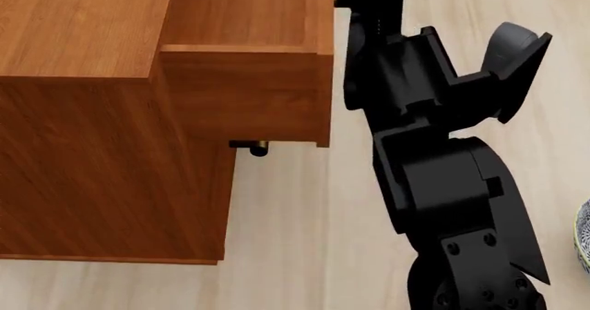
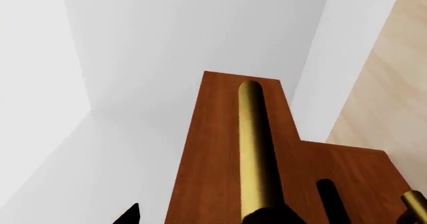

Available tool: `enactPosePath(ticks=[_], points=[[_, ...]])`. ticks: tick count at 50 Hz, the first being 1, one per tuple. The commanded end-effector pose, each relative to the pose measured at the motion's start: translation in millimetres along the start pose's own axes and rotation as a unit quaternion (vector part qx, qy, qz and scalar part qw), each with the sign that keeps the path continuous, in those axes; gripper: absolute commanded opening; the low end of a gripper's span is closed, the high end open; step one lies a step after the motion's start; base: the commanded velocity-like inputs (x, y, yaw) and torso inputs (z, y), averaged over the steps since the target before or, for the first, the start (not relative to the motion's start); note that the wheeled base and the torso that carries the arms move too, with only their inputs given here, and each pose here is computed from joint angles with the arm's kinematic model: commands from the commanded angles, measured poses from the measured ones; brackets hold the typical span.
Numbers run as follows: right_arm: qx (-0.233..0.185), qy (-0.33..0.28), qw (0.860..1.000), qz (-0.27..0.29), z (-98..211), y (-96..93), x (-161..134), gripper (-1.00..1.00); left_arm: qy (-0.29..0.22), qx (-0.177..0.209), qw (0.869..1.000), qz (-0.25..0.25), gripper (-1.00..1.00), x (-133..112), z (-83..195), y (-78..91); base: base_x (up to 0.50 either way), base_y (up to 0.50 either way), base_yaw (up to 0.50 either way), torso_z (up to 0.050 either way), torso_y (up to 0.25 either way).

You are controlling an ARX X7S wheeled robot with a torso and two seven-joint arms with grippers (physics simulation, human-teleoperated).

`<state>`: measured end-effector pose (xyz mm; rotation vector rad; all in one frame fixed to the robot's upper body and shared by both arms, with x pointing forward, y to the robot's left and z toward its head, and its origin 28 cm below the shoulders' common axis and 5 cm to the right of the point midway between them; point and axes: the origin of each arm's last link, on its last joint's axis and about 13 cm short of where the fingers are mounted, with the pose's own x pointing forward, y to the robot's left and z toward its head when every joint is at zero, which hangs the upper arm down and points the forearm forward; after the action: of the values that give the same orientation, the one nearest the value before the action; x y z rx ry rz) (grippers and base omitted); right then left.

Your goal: Close the bottom drawer of the cabinet and open the top drawer.

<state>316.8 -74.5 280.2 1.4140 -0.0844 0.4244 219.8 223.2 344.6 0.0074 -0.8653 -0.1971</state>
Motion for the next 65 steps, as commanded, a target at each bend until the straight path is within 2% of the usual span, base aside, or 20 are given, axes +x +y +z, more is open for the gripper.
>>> enactPosePath(ticks=[1,16,28,47,65], points=[[-0.001,-0.004,0.999,0.033,2.4,12.8,0.1,1.0,0.0,0.0,1.0,0.001,1.0,-0.2,0.0,0.5,0.0,0.0,0.0,0.0,0.0],[0.002,-0.012,1.0,0.028,5.7,9.9,-2.1,1.0,-0.001,0.0,1.0,-0.002,1.0,0.4,1.2,-1.4,0.0,0.0,0.0,0.001,0.002],[0.01,-0.008,1.0,0.003,2.8,-11.3,0.7,1.0,-0.003,-0.003,1.0,-0.001,1.0,1.1,2.4,-2.0,0.0,0.0,0.0,0.0,0.001],[0.012,-0.012,1.0,-0.018,4.1,-24.0,3.1,1.0,-0.003,-0.003,1.0,0.001,1.0,1.1,1.2,-1.0,0.0,0.0,0.0,0.0,0.0],[0.007,-0.033,0.999,-0.006,15.1,-13.5,-2.5,1.0,-0.003,-0.004,1.0,-0.003,1.0,2.5,2.1,-3.5,0.0,0.0,0.0,0.0,0.0]])
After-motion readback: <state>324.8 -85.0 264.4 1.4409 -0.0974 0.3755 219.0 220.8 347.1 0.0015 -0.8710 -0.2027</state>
